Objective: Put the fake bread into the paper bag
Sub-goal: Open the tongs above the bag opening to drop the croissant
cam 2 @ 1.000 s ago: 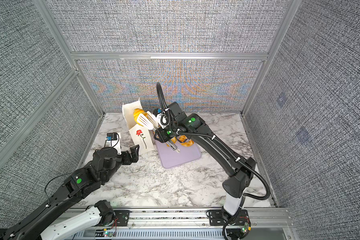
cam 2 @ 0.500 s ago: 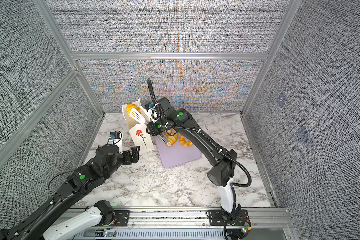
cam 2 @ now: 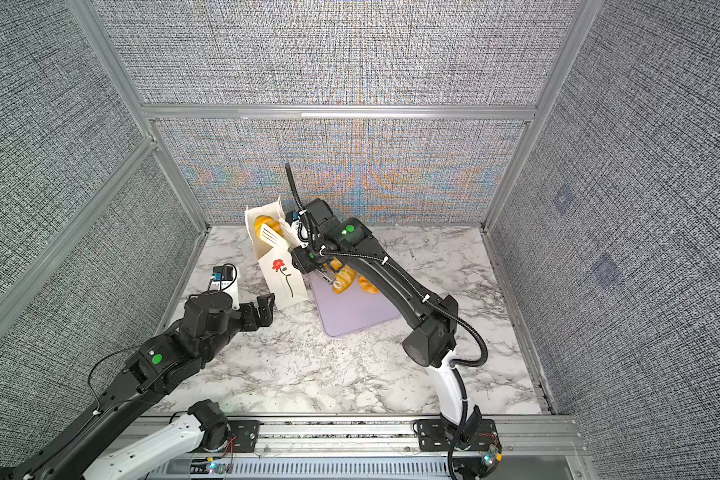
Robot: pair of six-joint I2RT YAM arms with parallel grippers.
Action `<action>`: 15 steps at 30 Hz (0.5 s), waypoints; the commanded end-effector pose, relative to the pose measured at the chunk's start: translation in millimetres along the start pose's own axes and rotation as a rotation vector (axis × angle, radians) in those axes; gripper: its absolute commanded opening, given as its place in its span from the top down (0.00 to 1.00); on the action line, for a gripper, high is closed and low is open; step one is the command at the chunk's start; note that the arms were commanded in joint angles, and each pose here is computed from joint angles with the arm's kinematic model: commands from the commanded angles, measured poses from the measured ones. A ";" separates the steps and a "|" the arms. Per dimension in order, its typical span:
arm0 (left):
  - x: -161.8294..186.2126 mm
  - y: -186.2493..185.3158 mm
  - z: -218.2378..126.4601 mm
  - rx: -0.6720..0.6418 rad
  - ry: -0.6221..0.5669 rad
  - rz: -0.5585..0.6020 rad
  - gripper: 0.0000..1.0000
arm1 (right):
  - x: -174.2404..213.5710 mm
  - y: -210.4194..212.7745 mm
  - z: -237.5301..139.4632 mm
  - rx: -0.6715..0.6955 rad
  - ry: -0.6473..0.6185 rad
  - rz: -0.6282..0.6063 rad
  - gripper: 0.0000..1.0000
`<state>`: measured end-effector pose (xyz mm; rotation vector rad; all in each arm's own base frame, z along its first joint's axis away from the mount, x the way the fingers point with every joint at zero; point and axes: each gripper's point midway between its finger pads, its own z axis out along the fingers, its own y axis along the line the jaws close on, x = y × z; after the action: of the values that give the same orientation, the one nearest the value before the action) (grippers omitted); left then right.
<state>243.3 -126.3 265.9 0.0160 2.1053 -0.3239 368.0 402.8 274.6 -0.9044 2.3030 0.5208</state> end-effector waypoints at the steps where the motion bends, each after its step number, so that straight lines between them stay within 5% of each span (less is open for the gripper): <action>1: -1.6 -6.0 2.9 0.024 0.001 0.009 0.01 | -4.0 -5.7 -1.9 0.036 -0.010 -0.009 0.51; 15: 2.8 -19.9 14.7 0.067 0.037 0.027 0.01 | -2.1 -5.9 -1.1 0.037 0.003 -0.010 0.37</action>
<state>250.2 -145.7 253.2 0.0792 2.1530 -0.3540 374.3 400.0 272.0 -0.8902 2.3107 0.4719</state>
